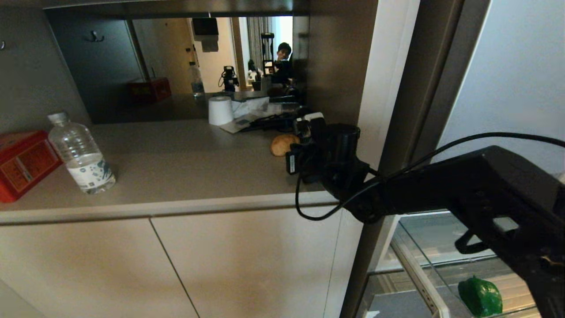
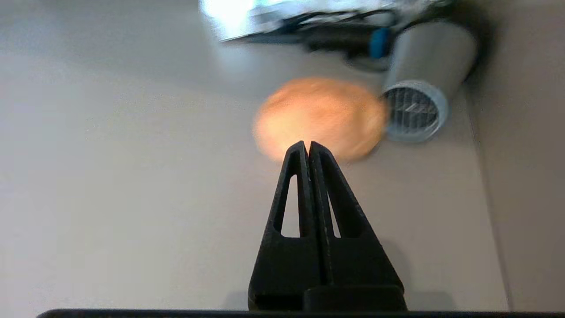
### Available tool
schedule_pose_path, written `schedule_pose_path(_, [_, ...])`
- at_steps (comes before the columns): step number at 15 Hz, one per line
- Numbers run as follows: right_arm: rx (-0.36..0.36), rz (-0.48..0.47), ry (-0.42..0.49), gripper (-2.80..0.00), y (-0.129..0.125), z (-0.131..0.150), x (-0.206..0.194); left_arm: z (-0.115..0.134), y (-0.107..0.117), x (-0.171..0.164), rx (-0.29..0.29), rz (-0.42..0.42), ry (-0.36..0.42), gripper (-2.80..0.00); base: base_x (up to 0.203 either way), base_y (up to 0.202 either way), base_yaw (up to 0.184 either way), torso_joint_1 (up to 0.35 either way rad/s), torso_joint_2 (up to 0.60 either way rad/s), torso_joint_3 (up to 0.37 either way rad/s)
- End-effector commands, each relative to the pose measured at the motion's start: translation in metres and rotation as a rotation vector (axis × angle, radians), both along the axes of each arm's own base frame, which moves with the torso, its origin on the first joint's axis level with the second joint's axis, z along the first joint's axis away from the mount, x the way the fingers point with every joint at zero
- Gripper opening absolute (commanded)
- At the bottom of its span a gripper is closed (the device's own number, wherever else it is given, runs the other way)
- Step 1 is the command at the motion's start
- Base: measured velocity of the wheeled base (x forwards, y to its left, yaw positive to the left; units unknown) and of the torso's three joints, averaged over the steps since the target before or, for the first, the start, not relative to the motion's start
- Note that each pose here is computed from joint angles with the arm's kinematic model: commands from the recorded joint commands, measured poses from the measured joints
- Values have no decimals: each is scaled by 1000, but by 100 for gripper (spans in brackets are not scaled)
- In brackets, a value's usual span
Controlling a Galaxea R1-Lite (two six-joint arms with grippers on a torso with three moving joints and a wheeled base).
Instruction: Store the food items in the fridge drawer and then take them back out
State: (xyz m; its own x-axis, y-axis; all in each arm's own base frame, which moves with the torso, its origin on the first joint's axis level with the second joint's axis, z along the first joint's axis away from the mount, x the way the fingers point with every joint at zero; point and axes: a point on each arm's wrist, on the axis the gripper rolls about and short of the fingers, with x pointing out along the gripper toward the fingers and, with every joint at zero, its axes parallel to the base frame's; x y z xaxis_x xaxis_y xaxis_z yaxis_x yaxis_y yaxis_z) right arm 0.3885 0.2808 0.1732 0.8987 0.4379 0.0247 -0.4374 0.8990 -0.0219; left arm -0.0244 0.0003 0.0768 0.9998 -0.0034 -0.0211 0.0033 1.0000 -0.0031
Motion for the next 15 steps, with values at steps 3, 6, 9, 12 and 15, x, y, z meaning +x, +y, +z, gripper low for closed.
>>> schedule_pose_path(3, [20,119,10,-280,-30,56,-115,0,0,0,0,0,2,-280,0,0,0,0,0,0])
schedule_pose_path(6, [54,214,3,-280,-82,80,-206,0,0,0,-1,0,2,-280,0,0,0,0,0,0])
schedule_pose_path(9, [121,307,-53,-280,-161,100,-292,0,0,0,0,0,2,-280,0,0,0,0,0,0])
schedule_pose_path(12, [135,391,-34,-280,-241,79,-357,0,0,0,-1,0,2,-280,0,0,0,0,0,0])
schedule_pose_path(15, [110,323,-1,-280,-283,28,-390,0,0,0,0,0,2,-280,0,0,0,0,0,0])
